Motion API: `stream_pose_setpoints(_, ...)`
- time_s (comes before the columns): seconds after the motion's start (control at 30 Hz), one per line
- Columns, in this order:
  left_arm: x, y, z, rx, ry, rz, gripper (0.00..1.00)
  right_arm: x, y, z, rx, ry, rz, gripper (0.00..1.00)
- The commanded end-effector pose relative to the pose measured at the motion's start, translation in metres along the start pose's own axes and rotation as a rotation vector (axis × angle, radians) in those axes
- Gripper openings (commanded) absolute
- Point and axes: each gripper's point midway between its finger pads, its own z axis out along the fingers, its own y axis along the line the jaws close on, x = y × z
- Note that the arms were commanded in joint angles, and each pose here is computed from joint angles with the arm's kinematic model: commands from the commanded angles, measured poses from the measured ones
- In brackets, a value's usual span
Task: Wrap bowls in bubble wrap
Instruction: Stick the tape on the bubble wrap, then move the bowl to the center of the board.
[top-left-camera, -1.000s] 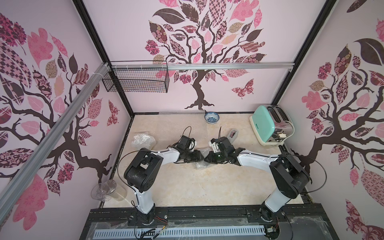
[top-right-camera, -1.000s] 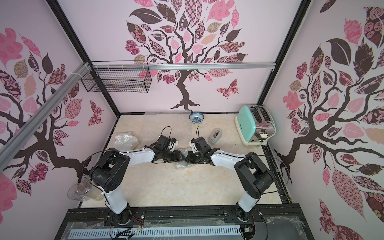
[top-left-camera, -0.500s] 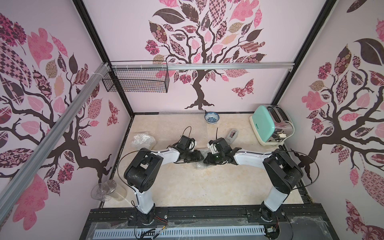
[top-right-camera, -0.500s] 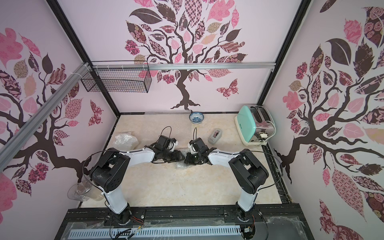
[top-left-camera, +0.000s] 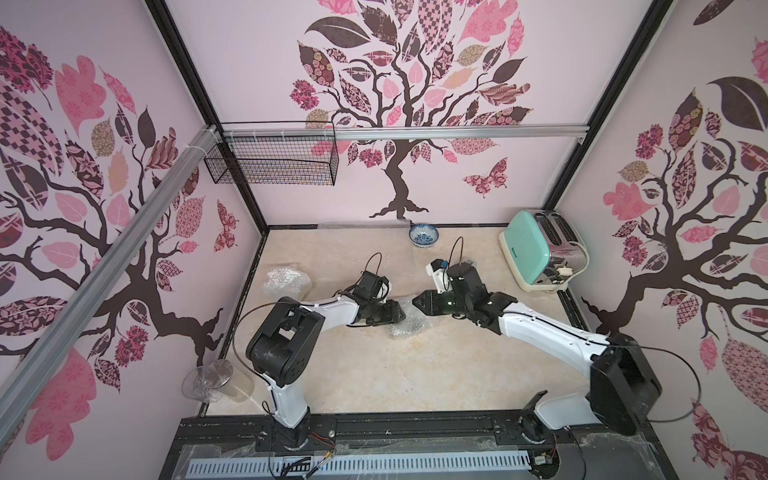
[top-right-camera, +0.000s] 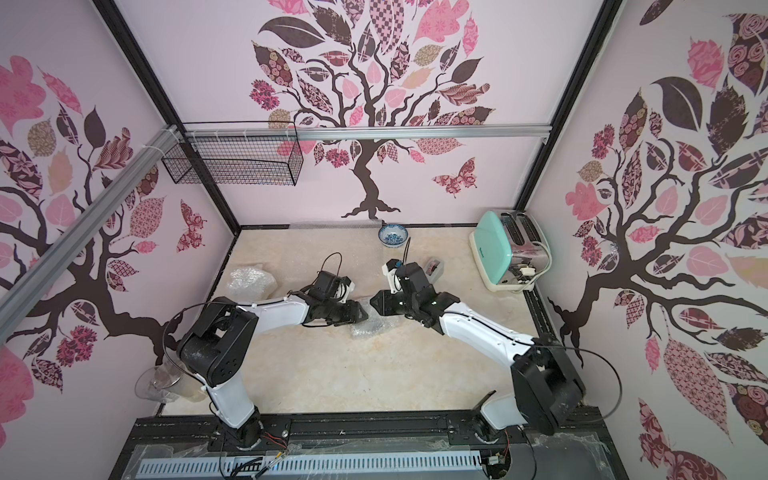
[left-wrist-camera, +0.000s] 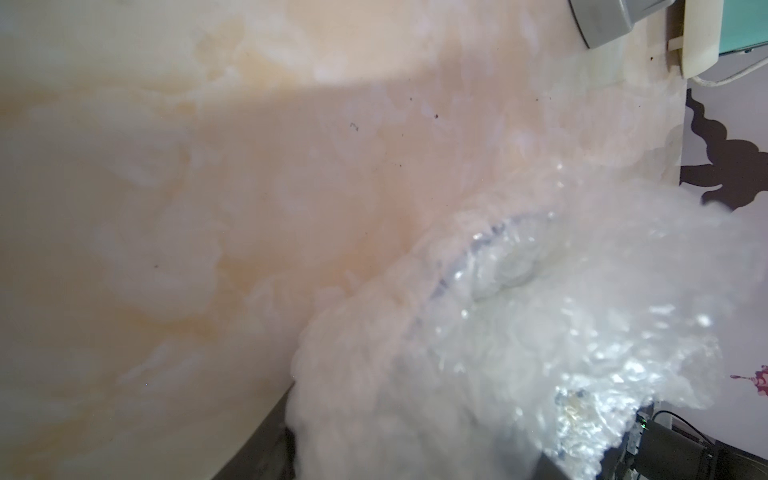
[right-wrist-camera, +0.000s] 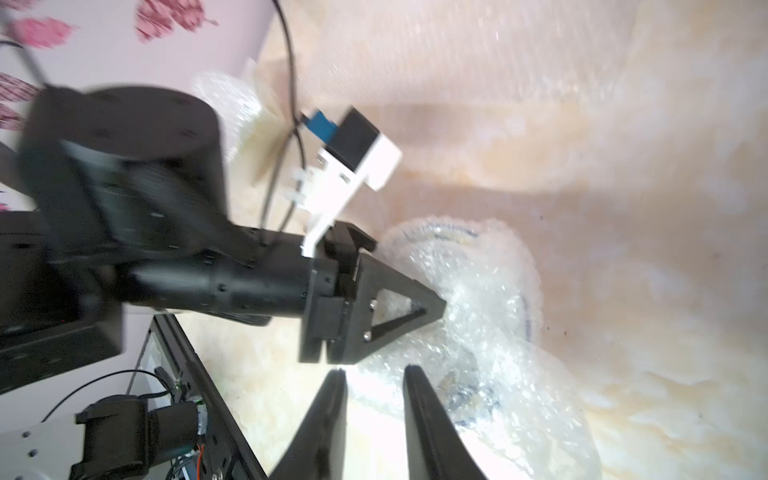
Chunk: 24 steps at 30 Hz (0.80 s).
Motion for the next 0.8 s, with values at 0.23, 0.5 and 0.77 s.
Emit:
stream_pose_setpoints(0.23, -0.02, 0.033, -0.037, -0.068, -0.091, -0.108, 0.5, 0.023, -0.028, -0.006, 0.061, 0.017, 0.022, 0.3)
stream_pose_setpoints(0.5, -0.042, 0.106, -0.083, -0.132, -0.257, -0.332, 0.44, 0.028, -0.036, -0.006, 0.065, 0.026, 0.034, 0.3)
stream_pose_setpoints(0.77, -0.068, 0.166, -0.122, -0.159, -0.413, -0.508, 0.43, 0.036, -0.04, -0.003, 0.055, 0.041, 0.045, 0.3)
